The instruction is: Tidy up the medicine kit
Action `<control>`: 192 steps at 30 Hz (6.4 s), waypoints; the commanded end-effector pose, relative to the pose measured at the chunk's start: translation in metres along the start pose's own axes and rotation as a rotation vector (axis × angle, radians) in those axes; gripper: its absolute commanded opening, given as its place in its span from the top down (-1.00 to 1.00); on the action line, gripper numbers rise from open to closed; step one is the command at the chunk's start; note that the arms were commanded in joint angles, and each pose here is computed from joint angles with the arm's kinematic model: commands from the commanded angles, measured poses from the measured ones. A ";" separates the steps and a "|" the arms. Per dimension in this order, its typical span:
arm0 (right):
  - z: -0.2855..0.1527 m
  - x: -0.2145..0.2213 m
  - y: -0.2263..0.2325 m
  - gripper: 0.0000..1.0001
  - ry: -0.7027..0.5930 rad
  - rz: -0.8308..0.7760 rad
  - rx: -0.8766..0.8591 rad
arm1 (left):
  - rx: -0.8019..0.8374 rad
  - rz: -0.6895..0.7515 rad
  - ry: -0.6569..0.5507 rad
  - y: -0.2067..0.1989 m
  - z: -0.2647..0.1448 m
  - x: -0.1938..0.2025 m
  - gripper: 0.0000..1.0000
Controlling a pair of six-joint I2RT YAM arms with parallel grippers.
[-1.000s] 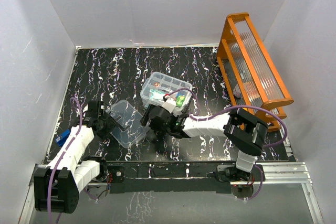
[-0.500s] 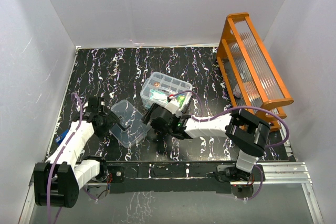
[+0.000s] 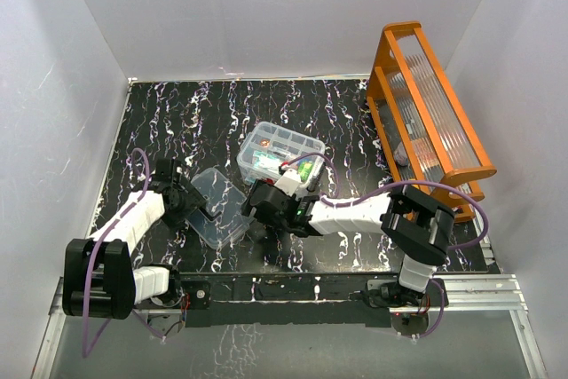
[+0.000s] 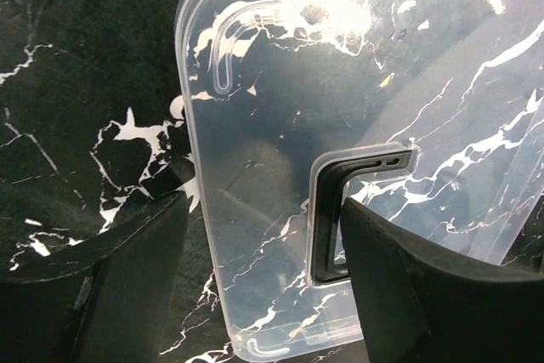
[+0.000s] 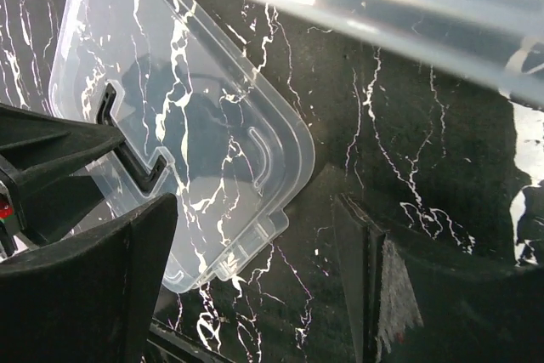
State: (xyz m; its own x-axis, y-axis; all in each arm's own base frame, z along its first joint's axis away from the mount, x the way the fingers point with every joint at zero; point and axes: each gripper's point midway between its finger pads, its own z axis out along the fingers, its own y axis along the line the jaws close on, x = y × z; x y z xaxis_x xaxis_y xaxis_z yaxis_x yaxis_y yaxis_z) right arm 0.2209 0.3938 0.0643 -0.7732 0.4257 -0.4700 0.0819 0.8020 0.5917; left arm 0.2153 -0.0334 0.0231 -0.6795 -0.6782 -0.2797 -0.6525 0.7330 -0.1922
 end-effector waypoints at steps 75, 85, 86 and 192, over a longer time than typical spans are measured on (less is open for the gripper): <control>-0.075 -0.019 0.060 0.72 0.011 0.169 -0.467 | 0.166 -0.040 -0.012 -0.013 -0.081 0.005 -0.46; -0.120 -0.071 0.110 0.84 -0.003 0.119 -0.564 | 0.180 0.004 -0.293 -0.023 -0.154 -0.060 -0.52; -0.121 -0.075 0.113 0.85 0.014 0.130 -0.574 | 0.187 0.007 -0.310 -0.025 -0.161 -0.065 -0.52; -0.070 -0.253 -0.083 -0.09 -0.042 0.130 -0.149 | 0.909 0.435 0.278 -0.233 -0.072 -0.040 -0.04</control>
State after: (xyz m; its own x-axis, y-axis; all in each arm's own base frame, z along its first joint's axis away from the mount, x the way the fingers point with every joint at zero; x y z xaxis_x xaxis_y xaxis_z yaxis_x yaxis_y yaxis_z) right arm 0.3497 0.2009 0.1561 -0.7937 0.5244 -0.3083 0.1186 0.6305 0.7671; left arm 0.3733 -0.1797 0.1466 -0.9179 -0.2752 -0.2860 0.0752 0.5869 -0.8062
